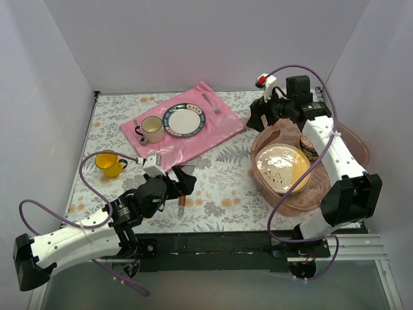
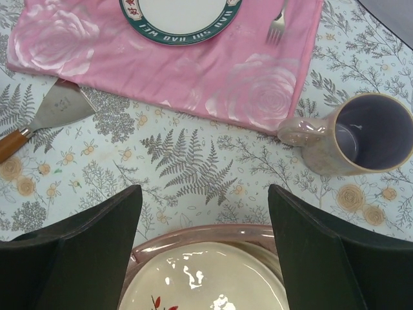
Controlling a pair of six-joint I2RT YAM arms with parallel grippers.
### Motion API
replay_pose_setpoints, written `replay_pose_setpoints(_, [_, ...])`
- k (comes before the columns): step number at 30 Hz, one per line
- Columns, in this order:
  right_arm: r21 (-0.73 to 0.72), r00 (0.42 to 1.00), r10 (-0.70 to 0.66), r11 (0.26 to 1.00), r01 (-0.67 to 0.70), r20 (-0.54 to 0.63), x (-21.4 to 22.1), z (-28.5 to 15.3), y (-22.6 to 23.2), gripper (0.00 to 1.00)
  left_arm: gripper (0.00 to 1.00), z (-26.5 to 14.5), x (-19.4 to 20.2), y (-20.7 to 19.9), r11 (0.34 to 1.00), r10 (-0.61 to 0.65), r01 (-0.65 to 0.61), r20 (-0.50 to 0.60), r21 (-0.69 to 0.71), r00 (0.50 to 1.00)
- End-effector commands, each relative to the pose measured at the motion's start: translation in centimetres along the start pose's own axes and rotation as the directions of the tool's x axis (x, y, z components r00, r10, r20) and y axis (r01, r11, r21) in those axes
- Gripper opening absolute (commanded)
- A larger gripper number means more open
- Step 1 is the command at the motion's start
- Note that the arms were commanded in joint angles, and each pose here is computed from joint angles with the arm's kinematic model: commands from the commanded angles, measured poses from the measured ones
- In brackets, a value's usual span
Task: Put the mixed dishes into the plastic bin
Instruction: Pick up the cup at the center of the board.
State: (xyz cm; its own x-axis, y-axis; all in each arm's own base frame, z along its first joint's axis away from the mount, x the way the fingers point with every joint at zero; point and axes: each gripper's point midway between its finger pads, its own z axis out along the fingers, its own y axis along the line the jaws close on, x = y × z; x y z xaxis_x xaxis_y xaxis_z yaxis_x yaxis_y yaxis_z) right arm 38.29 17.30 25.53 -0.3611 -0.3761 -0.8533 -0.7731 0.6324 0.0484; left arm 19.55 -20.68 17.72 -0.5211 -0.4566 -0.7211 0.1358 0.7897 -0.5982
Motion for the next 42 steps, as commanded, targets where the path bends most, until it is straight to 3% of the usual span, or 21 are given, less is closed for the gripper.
replay_pose_setpoints(1, [0.018, 0.998, -0.051, 0.999, 0.05, 0.027, -2.2, 0.5, -0.2, 0.86, 0.98, 0.0, -1.0, -0.1, 1.0, -0.01, 0.011, 0.022, -0.019, 1.0])
replay_pose_setpoints(23, [0.077, 1.0, -0.001, 0.997, 0.003, -0.021, -2.7, 3.9, -1.8, 0.84, 0.98, 0.0, -1.0, 0.6, 0.999, -0.014, 0.015, 0.025, -0.03, 1.0])
replay_pose_setpoints(42, [0.092, 0.994, -0.093, 0.991, 0.098, -0.063, -3.2, 6.1, -4.2, 0.85, 0.98, -0.1, -1.4, 0.8, 0.999, -0.014, 0.015, 0.034, -0.035, 0.999])
